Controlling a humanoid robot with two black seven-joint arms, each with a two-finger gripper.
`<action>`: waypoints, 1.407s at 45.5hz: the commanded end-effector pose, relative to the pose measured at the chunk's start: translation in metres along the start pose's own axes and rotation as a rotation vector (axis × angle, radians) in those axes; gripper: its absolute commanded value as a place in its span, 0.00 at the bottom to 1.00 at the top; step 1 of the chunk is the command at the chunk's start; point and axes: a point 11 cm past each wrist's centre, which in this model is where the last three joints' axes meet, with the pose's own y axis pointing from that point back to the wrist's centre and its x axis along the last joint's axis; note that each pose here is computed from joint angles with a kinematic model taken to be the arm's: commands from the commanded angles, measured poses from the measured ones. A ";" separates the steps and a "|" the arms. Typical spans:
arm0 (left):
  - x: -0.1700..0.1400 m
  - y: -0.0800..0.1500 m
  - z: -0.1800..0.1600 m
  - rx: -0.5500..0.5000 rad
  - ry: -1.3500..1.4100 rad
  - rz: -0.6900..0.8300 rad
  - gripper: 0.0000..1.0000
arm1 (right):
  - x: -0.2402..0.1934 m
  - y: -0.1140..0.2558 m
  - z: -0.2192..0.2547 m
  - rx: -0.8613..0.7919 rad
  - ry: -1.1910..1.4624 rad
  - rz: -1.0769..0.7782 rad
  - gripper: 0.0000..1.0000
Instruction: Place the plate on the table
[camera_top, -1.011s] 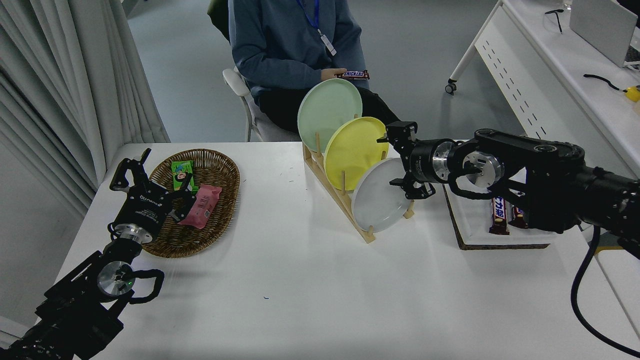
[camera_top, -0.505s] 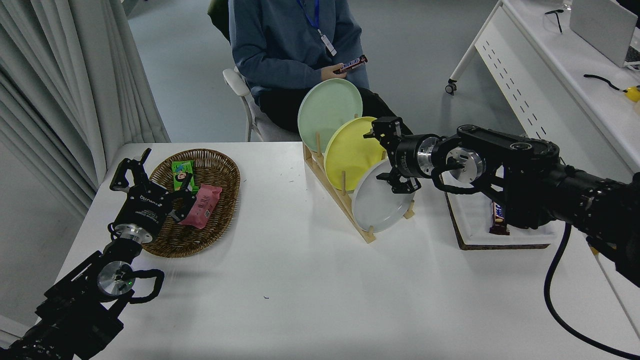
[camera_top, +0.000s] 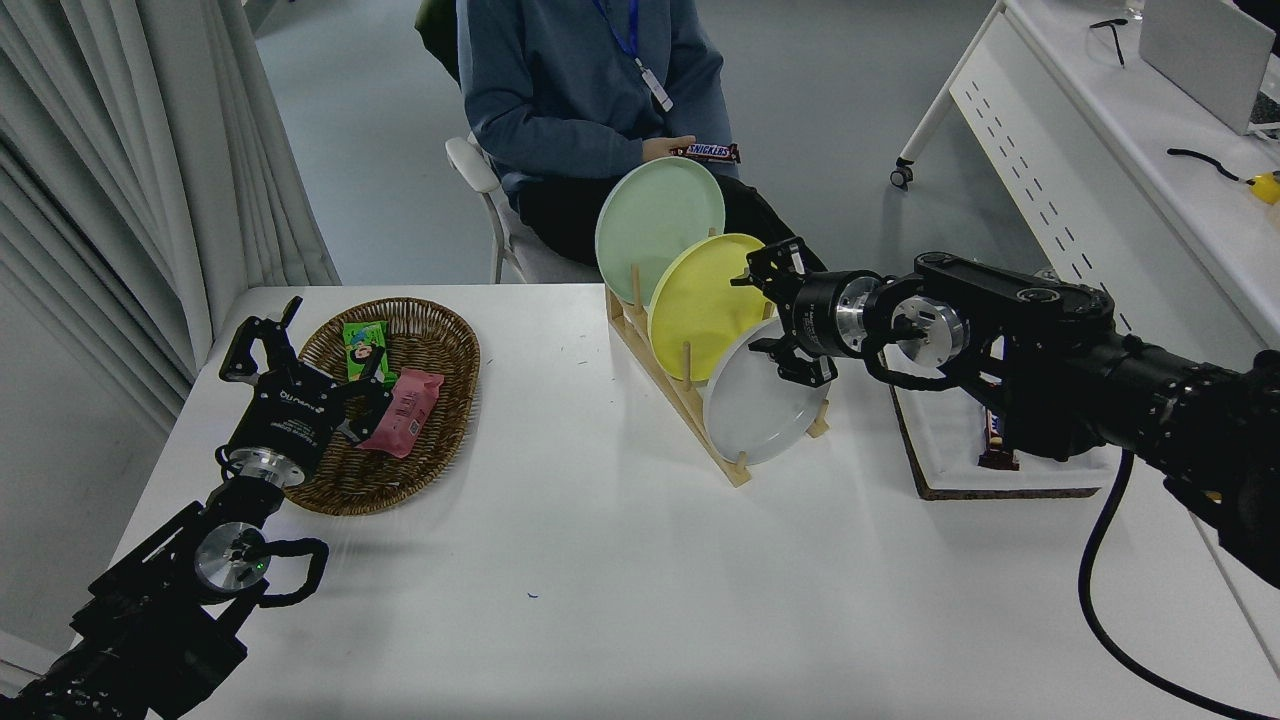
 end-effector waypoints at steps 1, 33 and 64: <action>0.000 0.000 0.000 0.000 0.000 0.000 1.00 | 0.012 0.003 0.013 -0.021 -0.018 0.010 0.76; 0.000 0.000 0.000 0.000 0.000 0.000 1.00 | 0.017 0.015 0.021 -0.049 -0.054 -0.025 0.67; 0.000 0.000 0.000 -0.001 0.000 -0.001 1.00 | 0.029 0.019 0.031 -0.070 -0.063 -0.002 0.66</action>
